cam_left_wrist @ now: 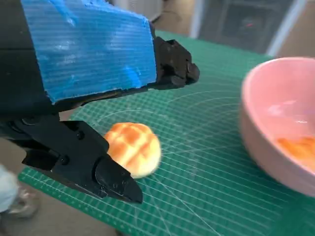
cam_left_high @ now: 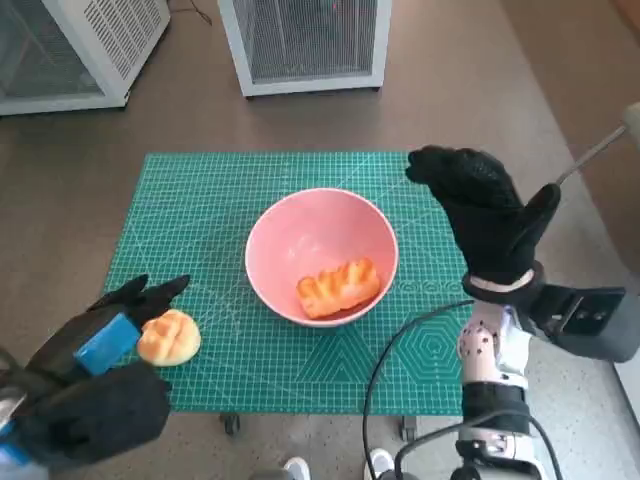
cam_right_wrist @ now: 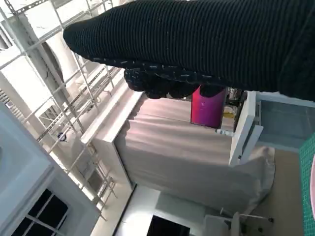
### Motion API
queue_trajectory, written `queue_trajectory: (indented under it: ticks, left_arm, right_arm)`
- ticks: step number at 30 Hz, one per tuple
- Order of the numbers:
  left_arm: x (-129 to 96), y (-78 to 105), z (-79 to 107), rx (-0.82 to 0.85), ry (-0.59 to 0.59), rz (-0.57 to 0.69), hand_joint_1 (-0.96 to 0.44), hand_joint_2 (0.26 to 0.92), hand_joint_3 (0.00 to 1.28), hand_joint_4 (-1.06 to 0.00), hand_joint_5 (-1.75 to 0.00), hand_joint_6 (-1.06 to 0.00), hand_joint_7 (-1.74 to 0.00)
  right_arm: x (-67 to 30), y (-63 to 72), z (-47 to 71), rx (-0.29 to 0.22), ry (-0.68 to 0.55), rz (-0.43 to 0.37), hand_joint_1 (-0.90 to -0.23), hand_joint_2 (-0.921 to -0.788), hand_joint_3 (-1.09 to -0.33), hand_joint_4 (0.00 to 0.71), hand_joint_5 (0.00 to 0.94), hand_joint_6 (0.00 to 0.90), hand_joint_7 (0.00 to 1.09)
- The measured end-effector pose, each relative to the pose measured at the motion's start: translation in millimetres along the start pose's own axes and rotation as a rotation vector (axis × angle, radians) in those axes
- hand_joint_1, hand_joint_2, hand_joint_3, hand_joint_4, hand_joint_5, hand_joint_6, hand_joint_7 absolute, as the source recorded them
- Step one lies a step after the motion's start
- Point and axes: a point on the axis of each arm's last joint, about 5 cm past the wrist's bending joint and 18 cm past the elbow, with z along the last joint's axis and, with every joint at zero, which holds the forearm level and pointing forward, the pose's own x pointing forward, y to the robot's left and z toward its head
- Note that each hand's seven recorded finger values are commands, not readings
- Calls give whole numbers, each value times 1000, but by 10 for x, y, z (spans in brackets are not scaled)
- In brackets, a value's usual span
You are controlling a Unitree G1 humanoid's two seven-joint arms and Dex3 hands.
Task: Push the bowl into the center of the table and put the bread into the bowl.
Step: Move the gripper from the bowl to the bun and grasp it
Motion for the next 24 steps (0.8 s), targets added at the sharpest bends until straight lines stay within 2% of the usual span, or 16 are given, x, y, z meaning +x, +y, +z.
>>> queue_trajectory:
  ticks: [13,24]
  left_arm:
    - [346,-174,-126,66,156,-18,-74,744,8,-135,-8,-297,-9]
    - [563,-339,-243,74,263,-83,56,792,27,-226,-24,-359,-25]
  right_arm:
    - [-3,-17,20,-9,3,3,-572,-921,-640,231,1,359,4]
    - [-27,-14,35,-20,7,-4,-572,-921,-644,227,0,357,3]
